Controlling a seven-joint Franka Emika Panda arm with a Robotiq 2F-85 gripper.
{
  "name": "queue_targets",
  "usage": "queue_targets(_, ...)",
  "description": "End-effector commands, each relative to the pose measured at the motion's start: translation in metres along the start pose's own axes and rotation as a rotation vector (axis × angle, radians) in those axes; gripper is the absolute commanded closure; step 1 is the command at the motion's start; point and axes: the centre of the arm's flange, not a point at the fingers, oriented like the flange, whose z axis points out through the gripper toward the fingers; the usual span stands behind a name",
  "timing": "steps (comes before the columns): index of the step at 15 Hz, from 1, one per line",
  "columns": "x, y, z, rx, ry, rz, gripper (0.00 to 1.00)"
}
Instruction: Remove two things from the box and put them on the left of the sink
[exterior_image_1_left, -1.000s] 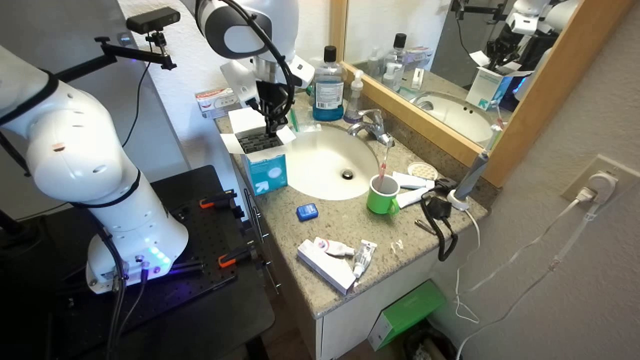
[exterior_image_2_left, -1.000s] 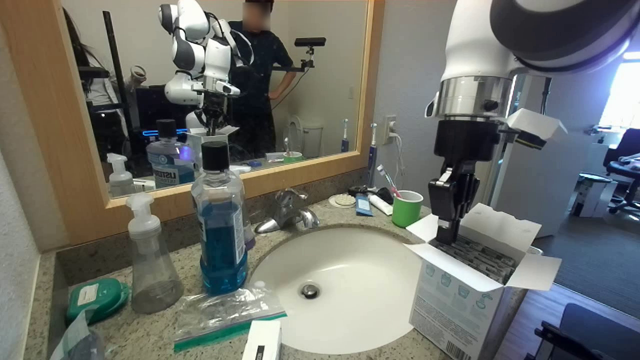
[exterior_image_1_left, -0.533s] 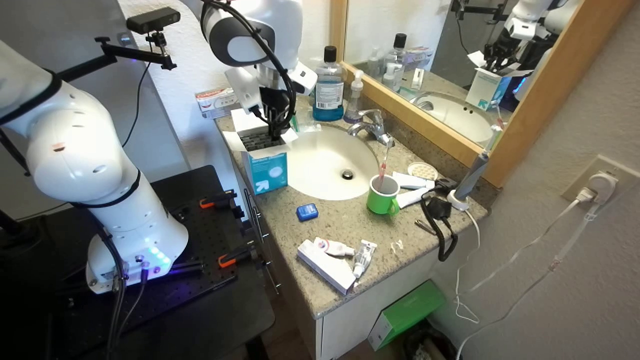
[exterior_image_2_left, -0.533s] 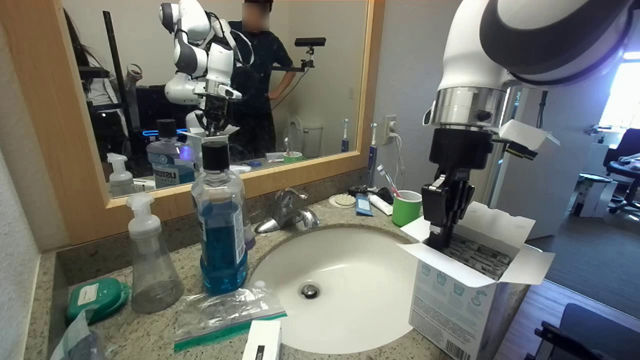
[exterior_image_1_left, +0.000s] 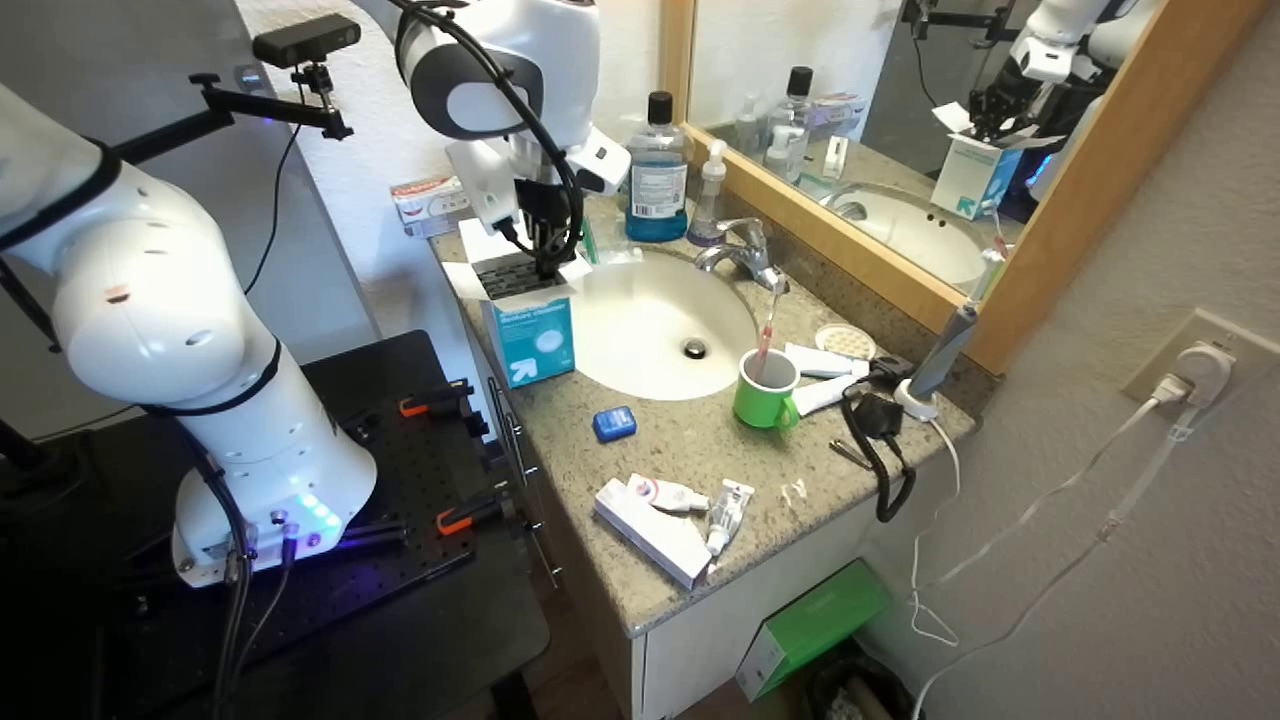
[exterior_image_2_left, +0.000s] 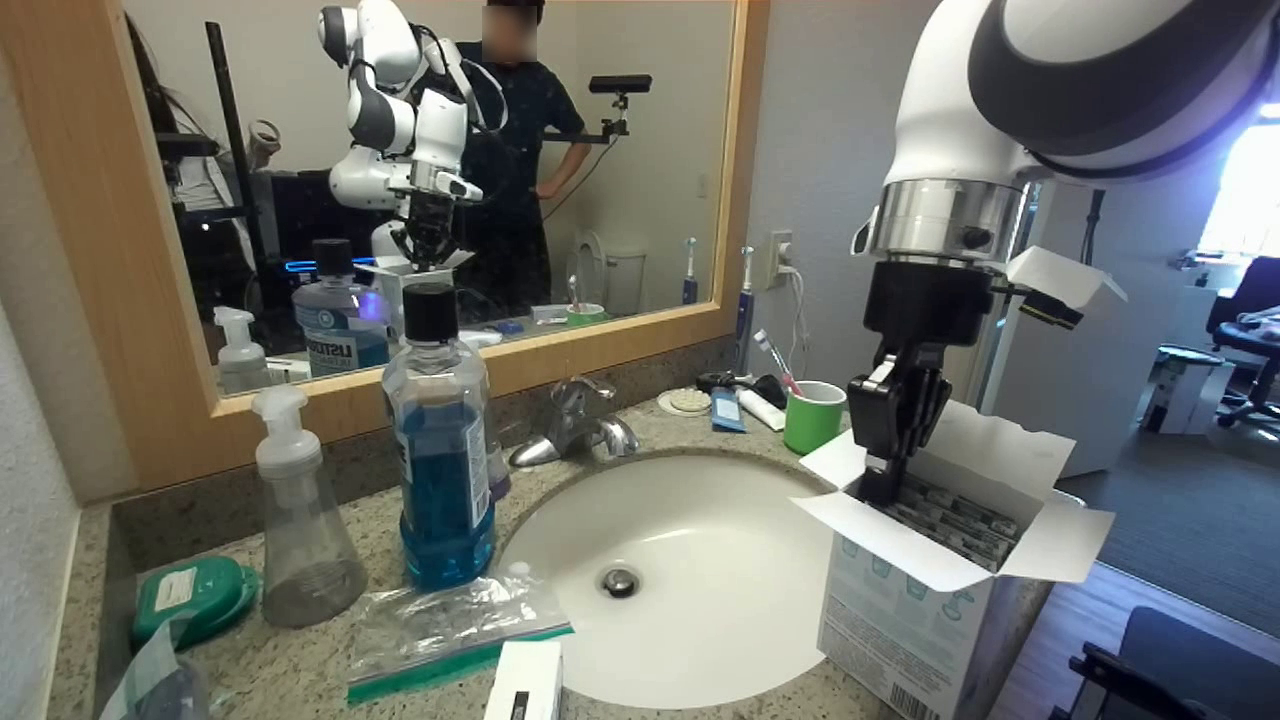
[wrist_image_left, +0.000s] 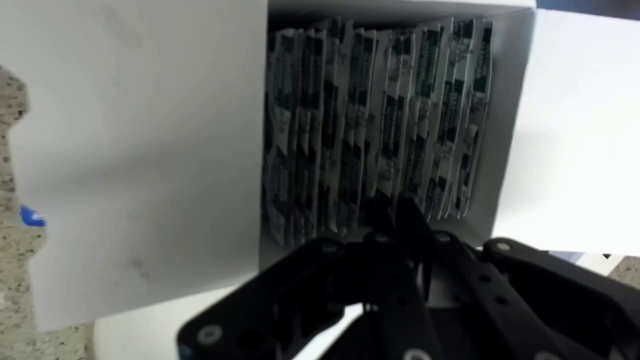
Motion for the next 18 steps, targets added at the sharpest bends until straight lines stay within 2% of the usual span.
queue_targets(1,-0.017,0.003,0.008,0.015,0.020,-0.004,0.95)
queue_targets(6,-0.032,-0.004,-0.016,-0.011,0.043,-0.009,0.97)
queue_targets(13,-0.035,-0.034,-0.059,-0.110,0.078,-0.072,0.94)
queue_targets(14,-0.032,-0.036,-0.059,-0.110,0.072,-0.081,0.70)
queue_targets(15,-0.029,-0.038,-0.057,-0.110,0.067,-0.093,0.70)
queue_targets(16,-0.025,-0.038,-0.051,-0.101,0.059,-0.096,0.91)
queue_targets(17,-0.022,-0.036,-0.046,-0.091,0.052,-0.097,0.90)
queue_targets(18,-0.022,-0.033,-0.041,-0.083,0.045,-0.089,0.63)
